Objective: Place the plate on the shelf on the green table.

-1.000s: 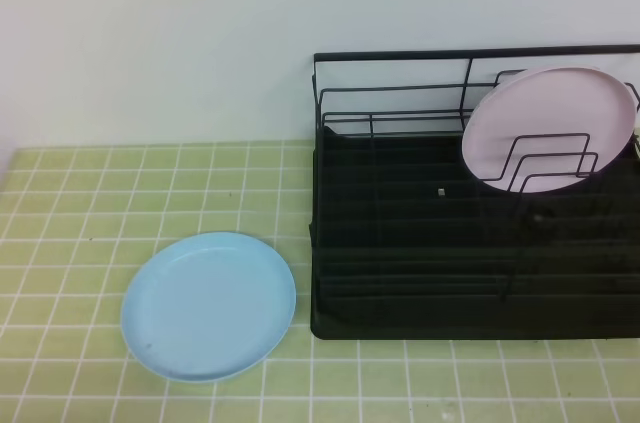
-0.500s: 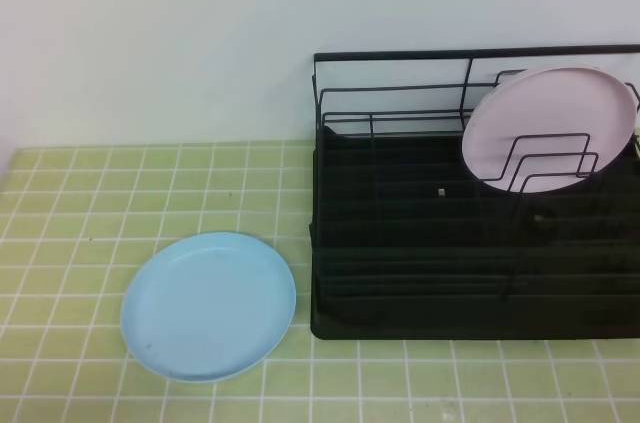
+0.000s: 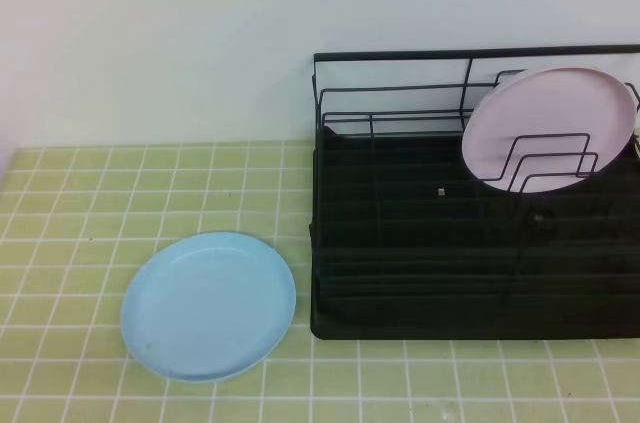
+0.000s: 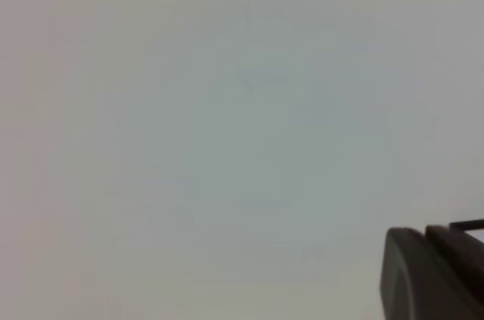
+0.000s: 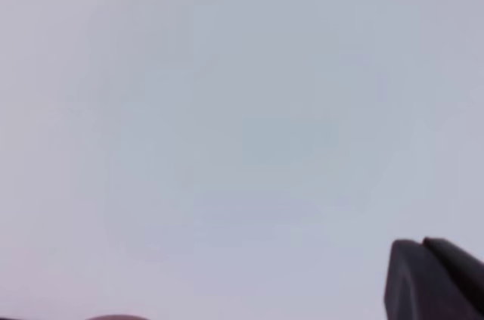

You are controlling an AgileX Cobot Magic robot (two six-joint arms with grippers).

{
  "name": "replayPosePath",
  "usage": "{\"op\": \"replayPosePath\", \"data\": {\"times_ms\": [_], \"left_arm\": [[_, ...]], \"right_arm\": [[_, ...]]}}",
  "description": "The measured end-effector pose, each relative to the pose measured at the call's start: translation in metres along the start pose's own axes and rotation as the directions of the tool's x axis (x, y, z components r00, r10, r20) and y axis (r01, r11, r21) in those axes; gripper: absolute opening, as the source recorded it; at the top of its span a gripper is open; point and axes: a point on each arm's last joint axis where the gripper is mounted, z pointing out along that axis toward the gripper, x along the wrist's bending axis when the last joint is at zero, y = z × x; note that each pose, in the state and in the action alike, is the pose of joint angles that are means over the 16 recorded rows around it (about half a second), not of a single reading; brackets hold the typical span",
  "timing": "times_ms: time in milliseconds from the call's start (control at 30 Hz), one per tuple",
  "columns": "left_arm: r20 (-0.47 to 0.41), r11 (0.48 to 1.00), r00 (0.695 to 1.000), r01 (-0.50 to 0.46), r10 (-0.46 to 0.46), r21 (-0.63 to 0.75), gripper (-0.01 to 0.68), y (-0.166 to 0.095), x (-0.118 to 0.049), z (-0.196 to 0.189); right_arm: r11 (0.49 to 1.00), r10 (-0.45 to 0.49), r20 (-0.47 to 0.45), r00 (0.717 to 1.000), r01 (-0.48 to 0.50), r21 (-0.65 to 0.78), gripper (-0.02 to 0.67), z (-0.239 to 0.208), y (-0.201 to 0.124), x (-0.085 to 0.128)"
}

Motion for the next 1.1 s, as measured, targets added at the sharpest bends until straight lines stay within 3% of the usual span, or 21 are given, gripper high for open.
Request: {"op": "replayPosePath", "data": {"times_ms": [733, 1100], "left_arm": [[0.038, 0.986, 0.995, 0.091, -0.087, -0.14, -0.003, 0.015, -0.002, -0.001], [0.063, 0.967, 0.995, 0.085, -0.072, -0.241, -0.003, 0.031, -0.004, -0.002]], "right_arm": [[0.987, 0.003, 0.035, 0.999, 0.002, -0.162, -0.003, -0.001, 0.016, -0.003], [0.999, -0.017, -0.013, 1.0, 0.018, 0.028, -0.003, 0.009, 0.029, -0.004]]}}
